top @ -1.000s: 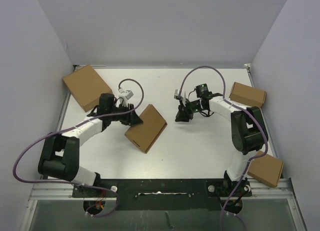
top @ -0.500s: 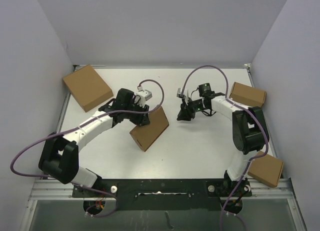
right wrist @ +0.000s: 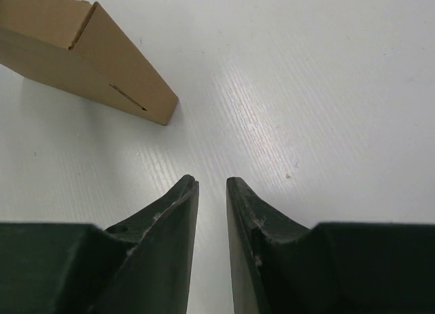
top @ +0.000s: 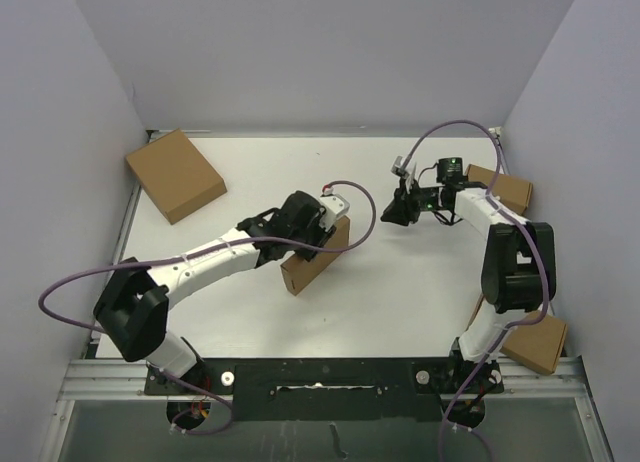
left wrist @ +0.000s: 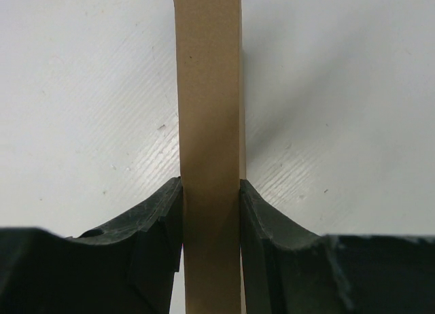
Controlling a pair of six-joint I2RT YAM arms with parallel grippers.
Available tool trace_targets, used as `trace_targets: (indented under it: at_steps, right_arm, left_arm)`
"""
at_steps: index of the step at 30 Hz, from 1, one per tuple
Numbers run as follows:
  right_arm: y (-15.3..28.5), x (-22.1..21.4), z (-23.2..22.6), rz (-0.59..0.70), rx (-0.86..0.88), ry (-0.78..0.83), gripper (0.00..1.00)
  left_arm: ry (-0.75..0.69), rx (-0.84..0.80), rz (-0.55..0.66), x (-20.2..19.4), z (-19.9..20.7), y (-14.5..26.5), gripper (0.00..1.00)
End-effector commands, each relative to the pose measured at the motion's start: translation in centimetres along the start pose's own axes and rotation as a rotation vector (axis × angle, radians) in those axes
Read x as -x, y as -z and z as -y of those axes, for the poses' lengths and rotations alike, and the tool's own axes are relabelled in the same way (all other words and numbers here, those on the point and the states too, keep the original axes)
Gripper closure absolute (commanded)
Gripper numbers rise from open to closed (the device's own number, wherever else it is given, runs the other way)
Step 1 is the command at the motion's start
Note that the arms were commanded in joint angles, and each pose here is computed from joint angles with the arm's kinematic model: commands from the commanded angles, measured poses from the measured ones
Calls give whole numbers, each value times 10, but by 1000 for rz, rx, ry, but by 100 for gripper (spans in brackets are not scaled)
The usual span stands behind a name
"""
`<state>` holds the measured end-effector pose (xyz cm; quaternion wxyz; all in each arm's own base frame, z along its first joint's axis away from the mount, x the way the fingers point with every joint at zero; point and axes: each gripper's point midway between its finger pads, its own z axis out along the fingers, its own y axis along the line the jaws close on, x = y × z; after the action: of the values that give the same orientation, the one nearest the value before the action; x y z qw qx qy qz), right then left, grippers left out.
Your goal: Fold the paper box
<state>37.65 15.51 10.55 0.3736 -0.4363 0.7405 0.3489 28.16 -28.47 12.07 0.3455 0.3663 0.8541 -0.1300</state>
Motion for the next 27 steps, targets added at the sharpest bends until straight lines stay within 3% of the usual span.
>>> trace_targets:
  at_steps: [1, 7, 12, 14, 19, 27]
  right_arm:
    - [17, 30, -1, 84, -12, 53, 75]
    - [26, 32, 3, 96, -36, 42, 75]
    - [36, 32, 4, 100, -60, 39, 74]
    - [44, 33, 6, 109, -77, 36, 74]
    - [60, 30, 9, 129, -112, 6, 74]
    - [69, 24, 9, 134, -143, -4, 73]
  left_arm:
    - [-95, 111, -266, -77, -8, -22, 100]
    - [-113, 96, -311, -90, 3, -36, 100]
    - [-129, 136, -263, -67, -10, -34, 98]
    - [-131, 191, -248, -52, -28, -32, 91]
    - [-82, 315, -265, -22, -86, -30, 87]
    - [-6, 515, -311, 2, -176, -37, 85]
